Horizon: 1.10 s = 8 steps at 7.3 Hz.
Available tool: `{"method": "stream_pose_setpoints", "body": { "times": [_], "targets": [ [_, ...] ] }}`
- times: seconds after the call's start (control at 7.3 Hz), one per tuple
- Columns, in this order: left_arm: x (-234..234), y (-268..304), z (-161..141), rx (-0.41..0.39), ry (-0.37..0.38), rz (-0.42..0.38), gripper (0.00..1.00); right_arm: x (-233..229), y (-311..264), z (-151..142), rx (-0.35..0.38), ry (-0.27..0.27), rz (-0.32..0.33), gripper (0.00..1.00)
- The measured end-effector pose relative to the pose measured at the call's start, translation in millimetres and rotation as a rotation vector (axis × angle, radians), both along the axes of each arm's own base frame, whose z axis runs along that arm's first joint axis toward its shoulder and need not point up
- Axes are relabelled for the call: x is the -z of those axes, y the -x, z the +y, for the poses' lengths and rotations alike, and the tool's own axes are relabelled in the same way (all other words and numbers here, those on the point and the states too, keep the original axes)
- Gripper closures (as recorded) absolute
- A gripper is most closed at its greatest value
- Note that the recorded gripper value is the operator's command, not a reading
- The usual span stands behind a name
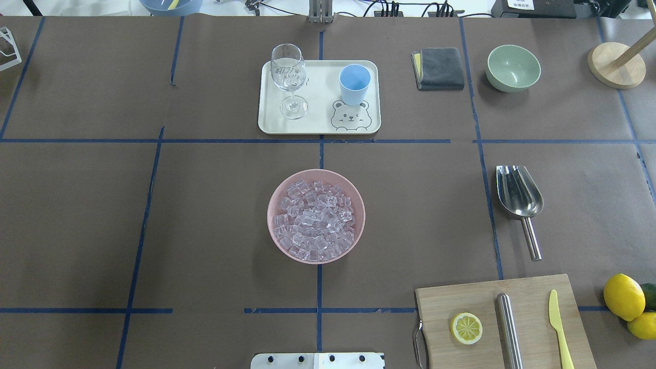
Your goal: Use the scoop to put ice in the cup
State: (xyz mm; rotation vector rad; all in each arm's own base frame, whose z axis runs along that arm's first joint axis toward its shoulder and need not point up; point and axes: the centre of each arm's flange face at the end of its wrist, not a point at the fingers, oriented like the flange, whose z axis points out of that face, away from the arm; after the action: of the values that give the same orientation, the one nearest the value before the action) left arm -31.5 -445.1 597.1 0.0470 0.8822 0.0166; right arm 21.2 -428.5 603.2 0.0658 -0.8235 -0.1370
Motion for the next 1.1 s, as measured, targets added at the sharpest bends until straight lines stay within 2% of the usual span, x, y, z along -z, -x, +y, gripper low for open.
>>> {"method": "stream_pose_setpoints", "body": {
  "times": [0.27, 0.55, 0.82, 0.96, 1.1],
  "targets": [
    [6, -2, -2, -0.005, -0.026, 0.007, 0.0, 2, 5, 0, 0.013, -0.042, -0.015, 0.0],
    [18, -29, -8, -0.063, -0.111, 0.02, 0.0, 10, 22, 1, 0.047, -0.059, -0.045, 0.0],
    [37, -83, -10, -0.178, -0.266, 0.05, 0.0, 40, 44, 2, 0.082, -0.092, -0.074, 0.0],
    [50, -113, -8, -0.242, -0.374, 0.079, 0.0, 60, 60, 4, 0.08, -0.081, -0.086, 0.0],
    [64, -140, -3, -0.296, -0.491, 0.116, 0.0, 80, 82, 8, 0.066, -0.045, -0.096, 0.0]
  ]
}}
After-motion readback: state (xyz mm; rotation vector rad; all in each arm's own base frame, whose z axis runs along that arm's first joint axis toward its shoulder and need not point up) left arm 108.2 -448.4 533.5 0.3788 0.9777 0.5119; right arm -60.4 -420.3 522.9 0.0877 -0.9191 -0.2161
